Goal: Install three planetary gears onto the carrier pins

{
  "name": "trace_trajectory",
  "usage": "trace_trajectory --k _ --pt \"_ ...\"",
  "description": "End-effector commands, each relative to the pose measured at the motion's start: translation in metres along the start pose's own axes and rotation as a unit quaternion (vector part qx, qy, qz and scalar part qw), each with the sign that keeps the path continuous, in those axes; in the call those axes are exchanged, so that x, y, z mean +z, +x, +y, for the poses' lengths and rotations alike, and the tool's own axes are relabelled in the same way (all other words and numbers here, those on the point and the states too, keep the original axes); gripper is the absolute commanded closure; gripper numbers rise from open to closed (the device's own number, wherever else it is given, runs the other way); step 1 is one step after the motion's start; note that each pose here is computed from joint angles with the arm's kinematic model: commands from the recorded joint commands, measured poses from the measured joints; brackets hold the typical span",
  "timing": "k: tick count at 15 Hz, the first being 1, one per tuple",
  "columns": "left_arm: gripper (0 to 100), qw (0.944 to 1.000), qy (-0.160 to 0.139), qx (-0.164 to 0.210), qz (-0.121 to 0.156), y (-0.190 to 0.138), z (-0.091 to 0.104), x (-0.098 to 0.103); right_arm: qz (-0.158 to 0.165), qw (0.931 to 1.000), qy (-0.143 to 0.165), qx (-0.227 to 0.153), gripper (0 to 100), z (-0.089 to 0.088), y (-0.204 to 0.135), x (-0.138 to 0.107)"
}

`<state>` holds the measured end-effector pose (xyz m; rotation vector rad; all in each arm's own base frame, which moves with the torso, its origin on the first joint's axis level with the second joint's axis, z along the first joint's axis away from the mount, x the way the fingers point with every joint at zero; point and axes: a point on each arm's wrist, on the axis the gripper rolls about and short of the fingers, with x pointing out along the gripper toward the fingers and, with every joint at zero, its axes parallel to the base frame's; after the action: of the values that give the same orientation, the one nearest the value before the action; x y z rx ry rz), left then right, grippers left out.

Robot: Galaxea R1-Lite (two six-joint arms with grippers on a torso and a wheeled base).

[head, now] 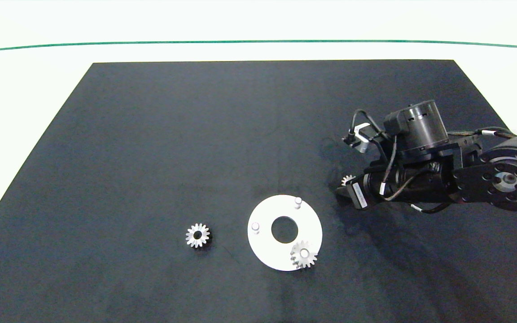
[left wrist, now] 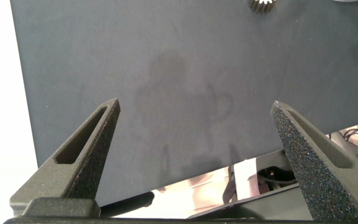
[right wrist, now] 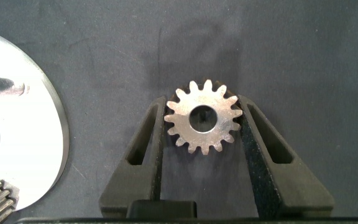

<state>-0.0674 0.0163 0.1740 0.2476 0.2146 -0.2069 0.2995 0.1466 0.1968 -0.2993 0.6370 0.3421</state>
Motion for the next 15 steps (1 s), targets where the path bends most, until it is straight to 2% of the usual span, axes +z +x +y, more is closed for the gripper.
trace_trajectory --k 1,8,11,15 --pt "0 1.0 0.001 0.0 0.003 0.0 0.0 -0.001 0.005 1.0 -0.002 0.0 76 0.0 0.001 -0.002" --pt "0 1.0 0.001 -0.001 0.005 0.001 0.0 -0.002 0.002 0.9999 -0.011 0.001 90 0.001 -0.001 0.0" --pt "0 1.0 0.001 -0.001 0.007 0.001 -0.001 -0.002 -0.031 0.9987 -0.032 0.024 90 0.021 -0.033 0.012" --pt "0 1.0 0.001 -0.001 0.007 0.001 -0.001 -0.002 -0.033 0.9947 -0.078 0.057 90 0.052 -0.084 0.027"
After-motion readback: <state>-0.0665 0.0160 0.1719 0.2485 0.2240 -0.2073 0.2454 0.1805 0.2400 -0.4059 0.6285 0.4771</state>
